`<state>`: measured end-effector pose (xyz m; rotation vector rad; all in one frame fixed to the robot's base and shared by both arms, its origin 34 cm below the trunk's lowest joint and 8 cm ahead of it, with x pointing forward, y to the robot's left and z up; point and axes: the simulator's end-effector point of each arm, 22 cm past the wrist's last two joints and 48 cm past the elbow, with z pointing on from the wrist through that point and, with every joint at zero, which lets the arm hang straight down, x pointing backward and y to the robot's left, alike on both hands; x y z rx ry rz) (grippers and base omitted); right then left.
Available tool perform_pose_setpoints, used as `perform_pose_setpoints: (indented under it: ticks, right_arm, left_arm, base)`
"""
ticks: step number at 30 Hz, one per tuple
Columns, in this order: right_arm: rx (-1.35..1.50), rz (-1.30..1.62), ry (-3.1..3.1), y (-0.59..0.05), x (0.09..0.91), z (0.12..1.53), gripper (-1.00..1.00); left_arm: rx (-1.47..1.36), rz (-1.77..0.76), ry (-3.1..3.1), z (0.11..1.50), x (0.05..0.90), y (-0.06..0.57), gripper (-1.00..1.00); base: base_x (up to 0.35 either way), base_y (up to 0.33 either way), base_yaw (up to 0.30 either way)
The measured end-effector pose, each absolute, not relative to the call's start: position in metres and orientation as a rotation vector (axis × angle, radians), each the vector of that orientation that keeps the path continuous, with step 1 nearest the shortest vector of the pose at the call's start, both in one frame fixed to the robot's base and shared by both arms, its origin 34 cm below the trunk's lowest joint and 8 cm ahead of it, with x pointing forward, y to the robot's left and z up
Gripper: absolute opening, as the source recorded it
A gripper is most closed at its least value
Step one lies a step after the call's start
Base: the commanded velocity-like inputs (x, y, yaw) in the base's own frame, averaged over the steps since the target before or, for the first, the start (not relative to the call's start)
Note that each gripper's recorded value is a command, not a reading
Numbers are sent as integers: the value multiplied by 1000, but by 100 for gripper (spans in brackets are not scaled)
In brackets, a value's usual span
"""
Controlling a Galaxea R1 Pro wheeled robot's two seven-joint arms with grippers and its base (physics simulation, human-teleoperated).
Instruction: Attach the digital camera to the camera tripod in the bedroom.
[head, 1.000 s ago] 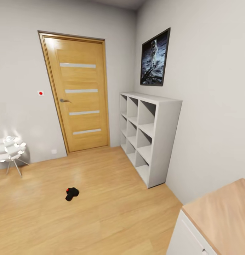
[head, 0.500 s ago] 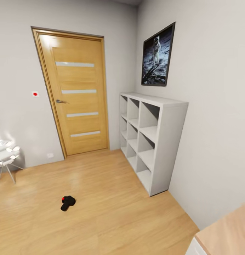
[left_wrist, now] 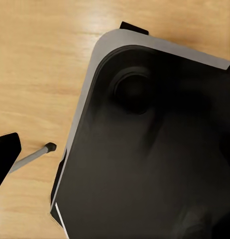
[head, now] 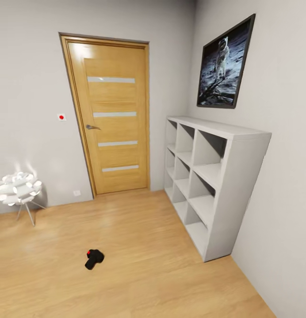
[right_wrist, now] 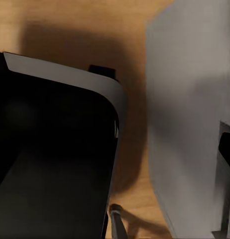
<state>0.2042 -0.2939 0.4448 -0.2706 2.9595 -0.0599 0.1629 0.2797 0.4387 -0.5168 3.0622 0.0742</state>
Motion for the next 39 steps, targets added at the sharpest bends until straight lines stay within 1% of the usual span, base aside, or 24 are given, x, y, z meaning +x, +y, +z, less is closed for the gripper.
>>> perform_pose_setpoints:
  ticks: [21,30,39]
  right_arm:
    - [-275,-58,2989,-294,189,443,100]
    - [-274,-58,2990,-294,189,443,100]
    - [-268,-57,2991,-294,189,443,100]
  left_arm:
    - [-522,74,3061,439,163,280,100]
    - [-568,72,3053,439,163,279,100]
    - [-580,71,3053,439,161,279,100]
  base:
    - [322,0,269]
    - [322,0,266]
    - [322,0,85]
